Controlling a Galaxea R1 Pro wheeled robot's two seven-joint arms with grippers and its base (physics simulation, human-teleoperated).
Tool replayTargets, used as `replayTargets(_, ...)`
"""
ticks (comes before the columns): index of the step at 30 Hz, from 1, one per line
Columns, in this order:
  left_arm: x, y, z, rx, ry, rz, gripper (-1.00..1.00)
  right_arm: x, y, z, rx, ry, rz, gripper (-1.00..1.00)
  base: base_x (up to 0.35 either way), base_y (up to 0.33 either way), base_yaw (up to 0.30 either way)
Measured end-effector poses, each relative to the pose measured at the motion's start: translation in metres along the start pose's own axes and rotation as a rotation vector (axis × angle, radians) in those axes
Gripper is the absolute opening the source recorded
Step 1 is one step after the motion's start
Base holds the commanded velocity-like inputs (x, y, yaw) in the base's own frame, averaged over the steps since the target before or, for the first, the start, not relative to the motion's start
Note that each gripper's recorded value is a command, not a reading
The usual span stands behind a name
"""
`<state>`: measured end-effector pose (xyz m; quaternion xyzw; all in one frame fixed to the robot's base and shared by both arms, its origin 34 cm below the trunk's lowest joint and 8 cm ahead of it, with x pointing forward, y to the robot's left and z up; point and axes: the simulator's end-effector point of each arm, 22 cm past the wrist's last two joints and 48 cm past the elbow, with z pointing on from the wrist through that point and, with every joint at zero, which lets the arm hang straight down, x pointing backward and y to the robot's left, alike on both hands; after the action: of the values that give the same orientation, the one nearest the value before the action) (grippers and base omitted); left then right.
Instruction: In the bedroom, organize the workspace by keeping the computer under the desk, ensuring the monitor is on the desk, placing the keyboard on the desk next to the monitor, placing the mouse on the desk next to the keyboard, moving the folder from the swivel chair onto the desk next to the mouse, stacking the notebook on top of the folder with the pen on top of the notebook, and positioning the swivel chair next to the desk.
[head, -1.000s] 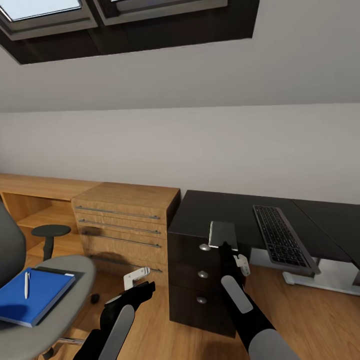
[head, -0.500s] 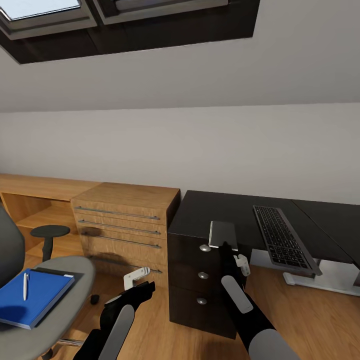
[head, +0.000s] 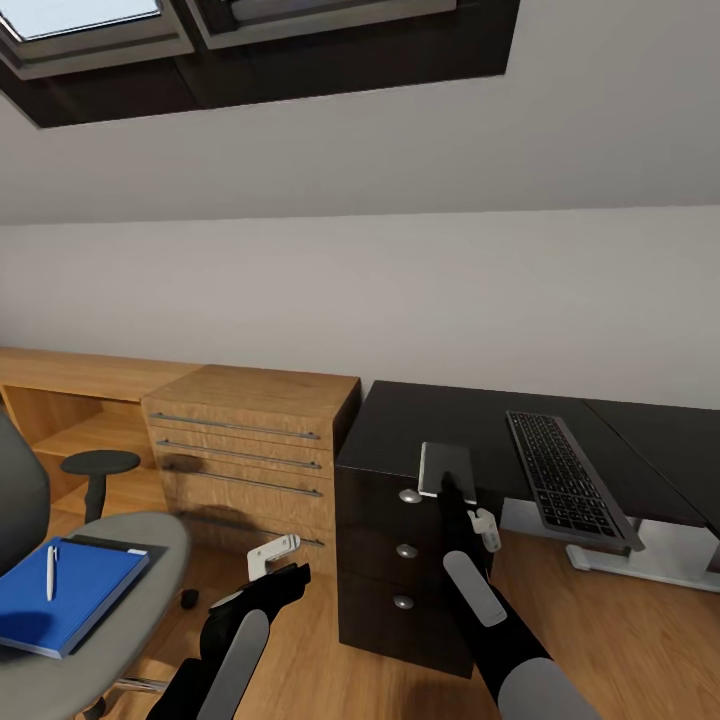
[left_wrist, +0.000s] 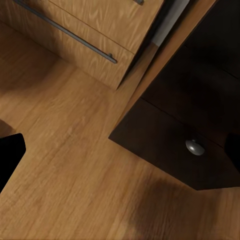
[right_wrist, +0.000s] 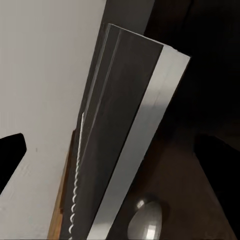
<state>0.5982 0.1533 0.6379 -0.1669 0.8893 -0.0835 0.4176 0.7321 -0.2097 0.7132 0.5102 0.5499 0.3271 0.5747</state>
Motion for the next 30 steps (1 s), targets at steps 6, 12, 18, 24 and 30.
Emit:
replayTargets(6, 0.0003, -0.0001, 0.0001, 0.000, 0.001, 0.000, 1.00, 0.0000, 0.0001, 0.0000, -0.001, 0.000, -0.001, 1.00, 0.000, 0.000, 0.000)
replayTargets(12, 0.0042, 0.0015, 0.0020, -0.005, 0.010, 0.003, 1.00, -0.0001, 0.0002, 0.0000, -0.001, 0.000, -0.001, 1.00, 0.000, 0.000, 0.000)
replayTargets(18, 0.0062, 0.0025, 0.0031, -0.009, 0.014, 0.004, 1.00, -0.0001, 0.0005, 0.0000, -0.002, 0.000, 0.000, 1.00, -0.005, 0.000, 0.000)
replayTargets(24, 0.0064, 0.0024, 0.0035, -0.009, 0.014, 0.004, 1.00, 0.0001, 0.0001, 0.0002, -0.001, 0.000, -0.001, 1.00, -0.162, 0.000, 0.000)
replayTargets(30, 0.0066, 0.0027, 0.0036, -0.009, 0.015, 0.004, 1.00, 0.0002, -0.0003, 0.0003, 0.000, 0.000, -0.001, 1.00, -0.297, 0.000, 0.000)
